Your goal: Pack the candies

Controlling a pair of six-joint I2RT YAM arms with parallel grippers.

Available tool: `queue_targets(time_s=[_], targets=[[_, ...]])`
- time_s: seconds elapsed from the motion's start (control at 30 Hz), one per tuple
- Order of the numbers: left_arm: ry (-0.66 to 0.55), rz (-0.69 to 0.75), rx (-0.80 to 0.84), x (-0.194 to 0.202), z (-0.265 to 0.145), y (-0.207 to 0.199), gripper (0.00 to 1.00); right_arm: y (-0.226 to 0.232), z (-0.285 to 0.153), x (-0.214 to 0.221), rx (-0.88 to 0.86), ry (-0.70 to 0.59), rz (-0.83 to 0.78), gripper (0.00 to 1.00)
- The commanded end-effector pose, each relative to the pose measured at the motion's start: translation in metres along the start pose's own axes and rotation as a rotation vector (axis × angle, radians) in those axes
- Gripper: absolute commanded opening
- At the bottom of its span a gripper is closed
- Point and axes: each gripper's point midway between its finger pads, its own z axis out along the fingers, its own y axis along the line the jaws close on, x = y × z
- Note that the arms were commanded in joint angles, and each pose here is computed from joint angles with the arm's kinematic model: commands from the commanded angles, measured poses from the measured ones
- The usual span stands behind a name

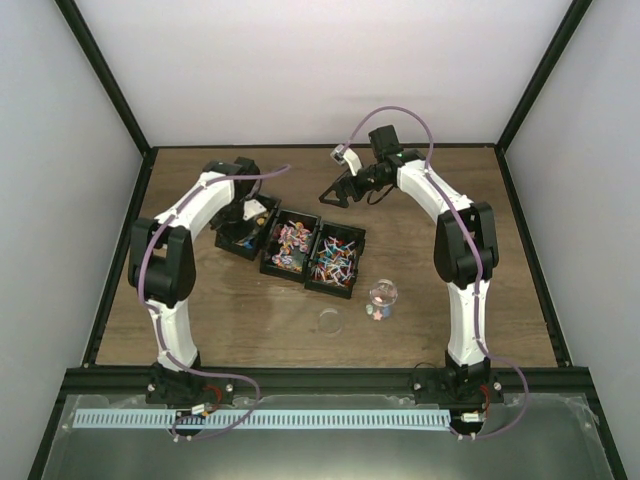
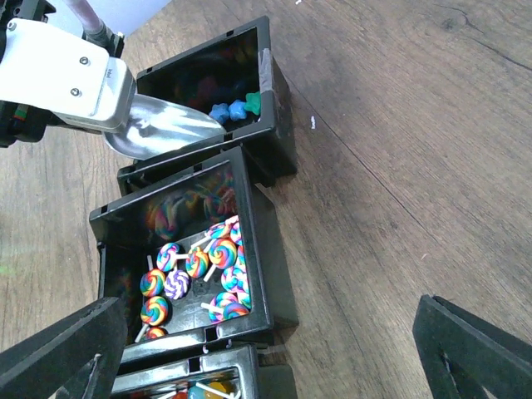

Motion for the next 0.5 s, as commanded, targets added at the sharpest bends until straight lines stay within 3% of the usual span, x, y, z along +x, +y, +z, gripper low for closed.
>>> queue_targets(time_s=[0.0,0.47], targets=[[-0.082,0.050,-0.009,-0.020,0.000,0.006,0.04,0.006,-0.007,-0.006,0.006,-0.003,-0.011,0.97],[-0.190,0.051,0.075,-0.047,0.041,-0.016,0.04,0.006,-0.010,-0.005,0.017,0.004,0.000,0.97]])
